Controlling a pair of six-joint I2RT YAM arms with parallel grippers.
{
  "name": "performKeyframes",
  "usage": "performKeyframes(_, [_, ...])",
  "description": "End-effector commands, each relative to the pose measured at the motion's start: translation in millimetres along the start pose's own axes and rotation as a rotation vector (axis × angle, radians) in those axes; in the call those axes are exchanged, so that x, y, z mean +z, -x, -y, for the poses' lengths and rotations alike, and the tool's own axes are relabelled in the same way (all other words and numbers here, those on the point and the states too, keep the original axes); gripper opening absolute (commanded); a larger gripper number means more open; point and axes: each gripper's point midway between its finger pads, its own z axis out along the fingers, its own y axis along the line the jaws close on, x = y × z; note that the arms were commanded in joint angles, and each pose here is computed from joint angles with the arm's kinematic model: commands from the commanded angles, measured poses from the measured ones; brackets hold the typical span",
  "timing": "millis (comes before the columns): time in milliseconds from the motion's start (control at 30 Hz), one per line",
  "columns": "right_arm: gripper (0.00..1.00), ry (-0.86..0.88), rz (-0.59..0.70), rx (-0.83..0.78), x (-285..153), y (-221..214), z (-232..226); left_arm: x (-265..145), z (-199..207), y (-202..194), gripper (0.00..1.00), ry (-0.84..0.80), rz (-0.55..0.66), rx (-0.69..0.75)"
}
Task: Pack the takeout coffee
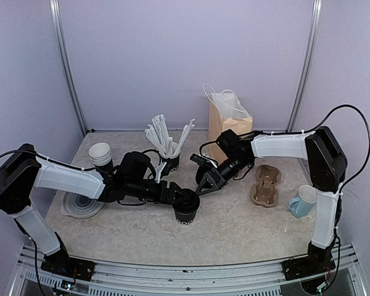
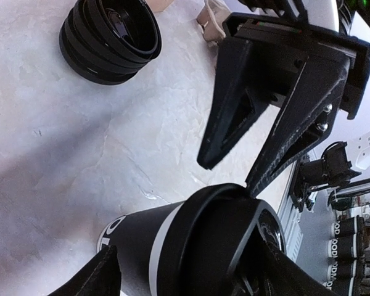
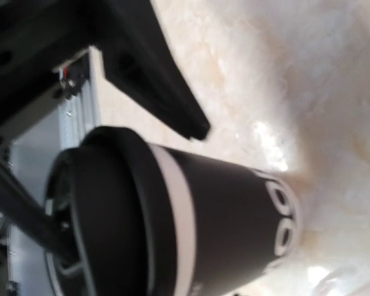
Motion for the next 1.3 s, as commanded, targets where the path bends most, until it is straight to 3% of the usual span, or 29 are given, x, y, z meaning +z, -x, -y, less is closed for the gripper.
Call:
performKeyframes(0, [0.36, -0.066, 0.003, -0.118, -5, -2, -5, -17, 4, 1, 0.77, 0.083, 0.005, 0.056])
performKeyframes(100, [0.4, -0.073, 0.018, -0.17, -14, 4, -17, -28, 15, 15, 0.82, 0.084, 0.05, 0.077])
performKeyframes(133, [0.41, -0.077, 0.02, -0.18, -15, 5, -19, -31, 17, 18, 0.96, 0.083, 0.059, 0.075])
performKeyframes(167, [0.43, -0.08, 0.02, -0.186, -17, 6, -19, -33, 18, 20, 0.99, 0.084, 0.067, 0.073])
performKeyframes(400, [0.47, -0.114, 0.003, -0.213, -19, -2, -17, -55, 14, 39, 0.99, 0.15, 0.146, 0.063])
performKeyframes(500, [0.54, -0.15, -0.01, -0.259, -18, -9, -18, -68, -1, 51, 0.99, 0.199, 0.182, 0.016])
performKeyframes(700, [0.61, -0.211, -0.074, -0.339, 0, -11, -24, -49, -19, 45, 0.96, 0.224, 0.106, 0.006])
performKeyframes(867, [0.58, -0.283, -0.095, -0.315, 4, -2, -6, -45, -21, 45, 0.84, 0.207, 0.123, -0.007])
performKeyframes(1267, [0.55, -0.408, -0.043, -0.299, -19, 42, 23, -55, -20, 26, 0.77, 0.179, 0.118, -0.032])
